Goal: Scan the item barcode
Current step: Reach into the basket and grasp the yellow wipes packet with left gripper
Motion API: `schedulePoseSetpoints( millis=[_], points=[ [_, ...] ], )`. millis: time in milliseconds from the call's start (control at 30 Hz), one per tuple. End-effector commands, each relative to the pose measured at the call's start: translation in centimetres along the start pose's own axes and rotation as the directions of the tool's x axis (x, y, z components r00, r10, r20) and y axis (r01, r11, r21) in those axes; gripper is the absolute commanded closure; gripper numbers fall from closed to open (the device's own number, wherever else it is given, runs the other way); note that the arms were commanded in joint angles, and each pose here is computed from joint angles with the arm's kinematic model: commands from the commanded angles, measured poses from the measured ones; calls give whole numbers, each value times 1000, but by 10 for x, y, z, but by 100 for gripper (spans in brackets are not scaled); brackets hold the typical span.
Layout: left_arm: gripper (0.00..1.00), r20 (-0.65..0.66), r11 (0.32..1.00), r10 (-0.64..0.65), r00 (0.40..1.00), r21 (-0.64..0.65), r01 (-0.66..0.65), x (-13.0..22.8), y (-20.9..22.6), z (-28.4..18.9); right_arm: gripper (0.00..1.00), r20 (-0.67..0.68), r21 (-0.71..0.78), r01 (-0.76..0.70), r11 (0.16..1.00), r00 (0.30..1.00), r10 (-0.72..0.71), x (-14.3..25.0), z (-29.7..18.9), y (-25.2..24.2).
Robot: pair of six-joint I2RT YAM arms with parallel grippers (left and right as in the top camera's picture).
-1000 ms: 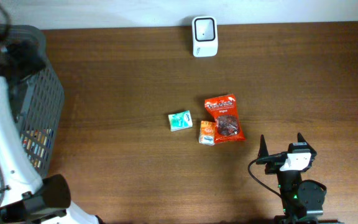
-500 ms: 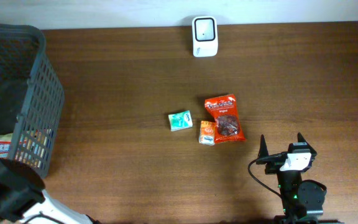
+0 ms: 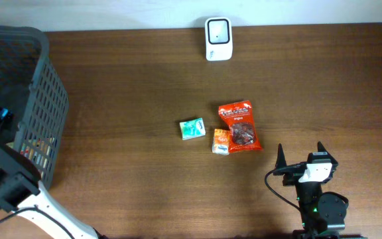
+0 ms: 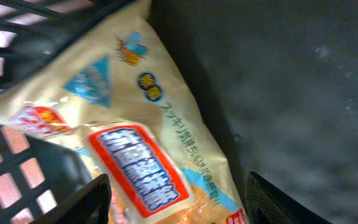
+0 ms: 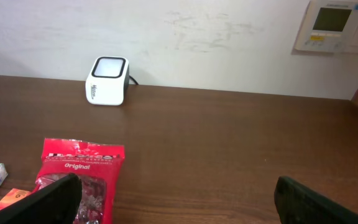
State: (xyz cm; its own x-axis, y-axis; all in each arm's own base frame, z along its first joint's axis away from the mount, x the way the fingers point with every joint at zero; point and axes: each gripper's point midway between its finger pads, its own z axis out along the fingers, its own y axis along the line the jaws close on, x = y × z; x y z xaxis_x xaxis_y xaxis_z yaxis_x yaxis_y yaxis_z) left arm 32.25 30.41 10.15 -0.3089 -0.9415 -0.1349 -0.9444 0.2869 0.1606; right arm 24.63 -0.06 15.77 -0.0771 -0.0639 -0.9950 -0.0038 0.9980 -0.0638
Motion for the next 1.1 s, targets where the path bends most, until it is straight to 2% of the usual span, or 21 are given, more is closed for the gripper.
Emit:
schedulePoseSetpoints(
  millis=[0, 133, 267, 533, 667, 733, 867, 933, 967, 1033, 1067],
  points=[
    [27, -88, 997, 49, 995, -48, -53, 20, -11, 36, 1, -6, -3, 7, 1000, 1000, -7, 3, 0, 1],
    [27, -114, 994, 56, 992, -90, -67, 24, -7, 50, 1, -6, -3, 7, 1000, 1000, -7, 3, 0, 1],
    [29, -63, 975, 20, 998, -221, -34, 17, 16, 48, 1, -6, -3, 7, 1000, 1000, -7, 3, 0, 1],
    [30, -107, 965, 25, 994, -258, -53, 34, 22, 76, 2, -6, -3, 7, 1000, 1000, -7, 3, 0, 1],
    [71, -107, 965, 44, 993, -251, -69, 32, 21, 74, 1, -6, -3, 7, 1000, 1000, -7, 3, 0, 1],
    [100, -99, 967, 48, 994, -244, -71, 28, 20, 64, 1, -6, -3, 7, 1000, 1000, -7, 3, 0, 1],
    [100, -98, 987, 34, 995, -153, -49, 18, 8, 25, 1, -6, -3, 7, 1000, 1000, -7, 3, 0, 1],
    [97, -87, 987, 33, 996, -152, -46, 15, 10, 12, 1, -6, -3, 7, 1000, 1000, -7, 3, 0, 1],
    [88, -76, 985, 34, 997, -169, -47, 13, 13, 12, 1, -6, -3, 7, 1000, 1000, -7, 3, 0, 1],
    [81, -60, 980, 36, 998, -191, -47, 10, 16, 16, 1, -6, -3, 7, 1000, 1000, -7, 3, 0, 1],
    [46, -63, 980, 37, 997, -192, -48, 10, 16, 18, 1, -6, -3, 7, 1000, 1000, -7, 3, 0, 1]
  ],
)
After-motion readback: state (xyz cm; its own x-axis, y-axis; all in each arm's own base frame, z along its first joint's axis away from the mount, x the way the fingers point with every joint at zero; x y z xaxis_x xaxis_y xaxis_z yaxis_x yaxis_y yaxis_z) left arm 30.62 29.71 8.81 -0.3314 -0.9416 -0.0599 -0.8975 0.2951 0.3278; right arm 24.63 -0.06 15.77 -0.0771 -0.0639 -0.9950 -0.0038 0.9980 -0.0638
